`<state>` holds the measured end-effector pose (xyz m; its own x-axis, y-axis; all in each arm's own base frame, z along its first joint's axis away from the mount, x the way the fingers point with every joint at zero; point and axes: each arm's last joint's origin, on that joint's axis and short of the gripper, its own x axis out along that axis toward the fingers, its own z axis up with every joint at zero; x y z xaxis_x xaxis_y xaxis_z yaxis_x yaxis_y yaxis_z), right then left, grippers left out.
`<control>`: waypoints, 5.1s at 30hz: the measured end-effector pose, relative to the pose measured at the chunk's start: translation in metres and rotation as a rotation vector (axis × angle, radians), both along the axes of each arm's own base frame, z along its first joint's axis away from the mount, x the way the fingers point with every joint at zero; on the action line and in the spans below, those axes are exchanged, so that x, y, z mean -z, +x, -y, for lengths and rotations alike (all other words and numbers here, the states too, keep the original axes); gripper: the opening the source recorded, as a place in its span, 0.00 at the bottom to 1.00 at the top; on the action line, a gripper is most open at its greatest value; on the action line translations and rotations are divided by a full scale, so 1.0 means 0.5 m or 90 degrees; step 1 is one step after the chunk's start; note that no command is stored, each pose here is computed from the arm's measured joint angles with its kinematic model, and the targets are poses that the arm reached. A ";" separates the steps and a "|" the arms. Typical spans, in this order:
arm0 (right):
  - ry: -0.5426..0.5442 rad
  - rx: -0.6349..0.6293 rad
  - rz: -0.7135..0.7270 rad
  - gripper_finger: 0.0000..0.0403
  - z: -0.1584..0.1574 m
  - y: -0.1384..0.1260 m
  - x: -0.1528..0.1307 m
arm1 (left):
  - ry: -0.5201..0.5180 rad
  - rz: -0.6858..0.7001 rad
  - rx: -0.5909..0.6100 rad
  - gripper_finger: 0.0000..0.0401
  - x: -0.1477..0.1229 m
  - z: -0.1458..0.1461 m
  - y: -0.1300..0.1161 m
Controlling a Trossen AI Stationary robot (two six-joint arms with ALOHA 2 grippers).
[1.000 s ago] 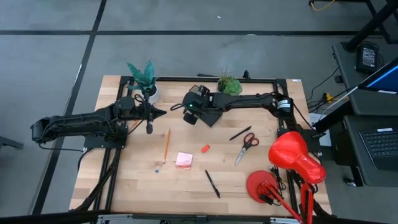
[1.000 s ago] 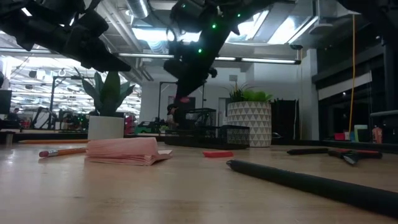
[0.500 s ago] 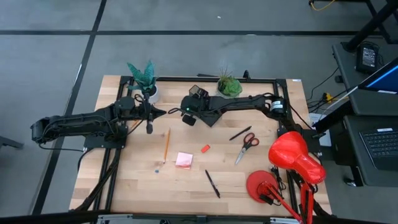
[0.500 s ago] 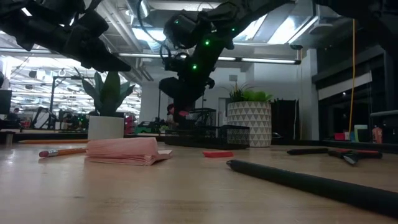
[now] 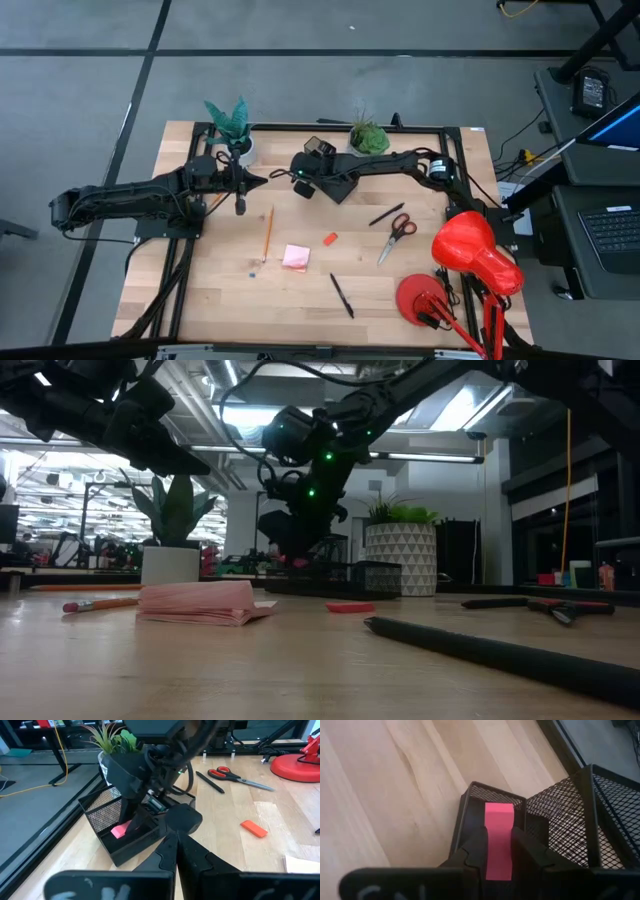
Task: Pick and place office supplies into organizer
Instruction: Put the pink eraser into the black desk organizer, then put the orange pencil into the black desk organizer
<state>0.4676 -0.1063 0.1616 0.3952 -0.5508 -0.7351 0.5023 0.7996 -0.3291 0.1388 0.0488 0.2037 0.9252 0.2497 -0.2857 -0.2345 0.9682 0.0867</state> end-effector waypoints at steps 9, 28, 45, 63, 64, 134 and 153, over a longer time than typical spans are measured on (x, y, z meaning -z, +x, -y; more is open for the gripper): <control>0.001 0.005 0.001 0.18 0.004 -0.001 0.000 | 0.000 0.000 0.000 0.00 0.000 0.000 0.000; 0.001 0.004 0.000 0.18 0.004 -0.001 0.000 | -0.004 0.001 -0.001 0.00 0.000 0.000 0.000; -0.075 0.034 -0.017 0.18 -0.020 0.002 -0.001 | -0.017 0.005 -0.005 0.00 0.000 0.000 0.000; -0.076 0.033 -0.016 0.40 -0.021 0.003 -0.001 | -0.031 0.008 -0.010 0.00 0.000 0.000 0.000; -0.076 0.032 -0.016 0.41 -0.021 0.003 -0.001 | -0.031 0.008 -0.010 0.00 0.000 0.000 0.000; -0.110 -0.320 0.521 0.02 -0.183 -0.383 -0.051 | -0.139 -0.238 -0.111 0.00 -0.076 0.036 0.071; -0.069 -0.406 0.521 0.01 -0.175 -0.382 -0.048 | -0.155 -0.390 -0.221 0.05 -0.062 0.036 0.106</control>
